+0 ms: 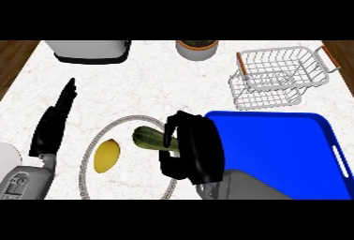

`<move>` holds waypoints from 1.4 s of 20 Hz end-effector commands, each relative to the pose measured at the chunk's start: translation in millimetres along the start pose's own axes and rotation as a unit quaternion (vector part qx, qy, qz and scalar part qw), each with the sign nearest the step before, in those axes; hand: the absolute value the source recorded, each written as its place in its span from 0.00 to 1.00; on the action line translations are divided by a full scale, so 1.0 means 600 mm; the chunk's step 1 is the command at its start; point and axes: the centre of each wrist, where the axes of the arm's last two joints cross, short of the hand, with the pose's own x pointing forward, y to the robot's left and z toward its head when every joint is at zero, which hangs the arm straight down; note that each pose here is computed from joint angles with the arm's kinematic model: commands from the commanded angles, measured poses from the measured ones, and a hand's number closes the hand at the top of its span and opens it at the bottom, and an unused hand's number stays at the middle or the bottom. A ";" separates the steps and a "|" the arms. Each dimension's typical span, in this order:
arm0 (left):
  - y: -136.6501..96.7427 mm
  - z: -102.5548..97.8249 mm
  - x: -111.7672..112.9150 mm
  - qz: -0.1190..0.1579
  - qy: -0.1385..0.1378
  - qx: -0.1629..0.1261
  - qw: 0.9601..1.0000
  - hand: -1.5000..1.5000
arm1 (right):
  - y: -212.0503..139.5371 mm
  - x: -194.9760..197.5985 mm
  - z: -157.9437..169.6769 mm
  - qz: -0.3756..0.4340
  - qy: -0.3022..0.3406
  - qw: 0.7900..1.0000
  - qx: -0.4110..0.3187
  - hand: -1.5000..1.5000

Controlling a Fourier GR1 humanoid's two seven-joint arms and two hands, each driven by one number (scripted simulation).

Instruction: Pick the squash from the tray and place it in the tiered basket

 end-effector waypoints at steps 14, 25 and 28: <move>0.013 0.018 -0.013 0.004 0.006 0.011 1.000 0.50 | -0.207 0.111 -0.044 0.069 -0.011 0.985 -0.156 1.00; 0.021 0.009 0.003 -0.006 0.005 0.018 1.000 0.50 | -0.270 0.049 -0.146 0.141 -0.007 0.975 -0.172 1.00; 0.020 0.018 -0.036 0.001 0.009 0.005 1.000 0.50 | -0.262 -0.001 -0.177 0.214 0.016 0.956 -0.199 1.00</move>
